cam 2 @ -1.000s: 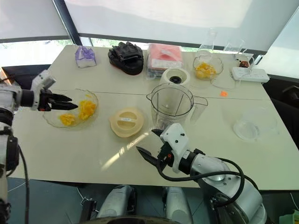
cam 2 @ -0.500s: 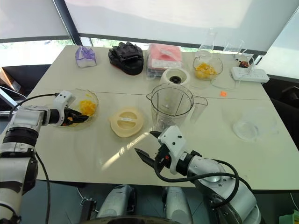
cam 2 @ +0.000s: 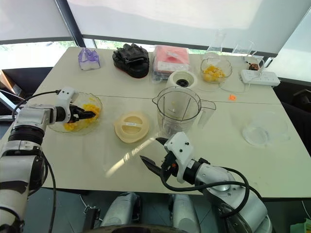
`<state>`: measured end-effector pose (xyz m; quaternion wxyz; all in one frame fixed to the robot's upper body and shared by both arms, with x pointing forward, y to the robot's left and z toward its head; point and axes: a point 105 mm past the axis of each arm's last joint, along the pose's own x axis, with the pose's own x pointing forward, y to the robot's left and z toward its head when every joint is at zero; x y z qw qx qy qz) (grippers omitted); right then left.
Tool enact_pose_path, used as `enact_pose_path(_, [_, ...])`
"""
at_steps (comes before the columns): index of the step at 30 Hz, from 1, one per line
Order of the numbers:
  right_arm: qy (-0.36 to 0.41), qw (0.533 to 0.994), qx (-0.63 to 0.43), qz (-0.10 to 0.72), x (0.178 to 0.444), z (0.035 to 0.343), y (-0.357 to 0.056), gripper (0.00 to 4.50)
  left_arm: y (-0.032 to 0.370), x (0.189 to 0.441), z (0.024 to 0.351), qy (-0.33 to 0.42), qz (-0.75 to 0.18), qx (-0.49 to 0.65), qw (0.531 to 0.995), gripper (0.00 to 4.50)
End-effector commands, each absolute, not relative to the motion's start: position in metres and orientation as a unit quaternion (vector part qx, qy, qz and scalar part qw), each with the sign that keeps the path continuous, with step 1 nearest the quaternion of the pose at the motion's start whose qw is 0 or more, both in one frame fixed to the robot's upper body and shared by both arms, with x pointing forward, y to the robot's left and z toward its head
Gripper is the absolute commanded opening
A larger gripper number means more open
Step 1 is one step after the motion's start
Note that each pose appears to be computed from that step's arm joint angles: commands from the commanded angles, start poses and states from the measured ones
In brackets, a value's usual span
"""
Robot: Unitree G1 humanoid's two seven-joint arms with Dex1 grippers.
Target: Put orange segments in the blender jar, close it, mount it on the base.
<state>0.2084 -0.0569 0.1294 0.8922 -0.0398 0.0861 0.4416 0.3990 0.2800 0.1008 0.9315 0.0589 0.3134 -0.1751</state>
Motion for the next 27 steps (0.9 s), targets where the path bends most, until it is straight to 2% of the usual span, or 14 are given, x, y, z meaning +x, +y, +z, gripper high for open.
enact_pose_path(1, [0.062,0.889,-0.041,0.452,0.204,0.140,-0.051,3.86,0.283,0.405,0.106,0.298,-0.157,0.059,0.940,3.32])
enact_pose_path(7, [0.061,0.891,-0.044,0.448,0.204,0.141,-0.051,3.86,0.279,0.411,0.092,0.299,-0.128,0.045,0.944,3.32])
enact_pose_path(12, [0.065,0.890,-0.048,0.448,0.204,0.139,-0.050,3.86,0.275,0.420,0.092,0.273,-0.096,0.003,0.957,3.32])
enact_pose_path(20, [0.069,0.890,-0.054,0.448,0.204,0.137,-0.050,3.86,0.275,0.425,0.089,0.263,-0.067,0.000,0.963,3.32])
enact_pose_path(21, [0.069,0.890,-0.055,0.448,0.204,0.137,-0.049,3.86,0.276,0.425,0.089,0.261,-0.063,-0.001,0.963,2.78])
enact_pose_path(22, [0.069,0.890,-0.055,0.448,0.204,0.137,-0.049,3.86,0.276,0.426,0.089,0.259,-0.059,0.002,0.964,2.49])
enact_pose_path(27, [0.069,0.890,-0.056,0.447,0.204,0.137,-0.050,3.86,0.275,0.426,0.087,0.258,-0.067,0.006,0.964,0.05])
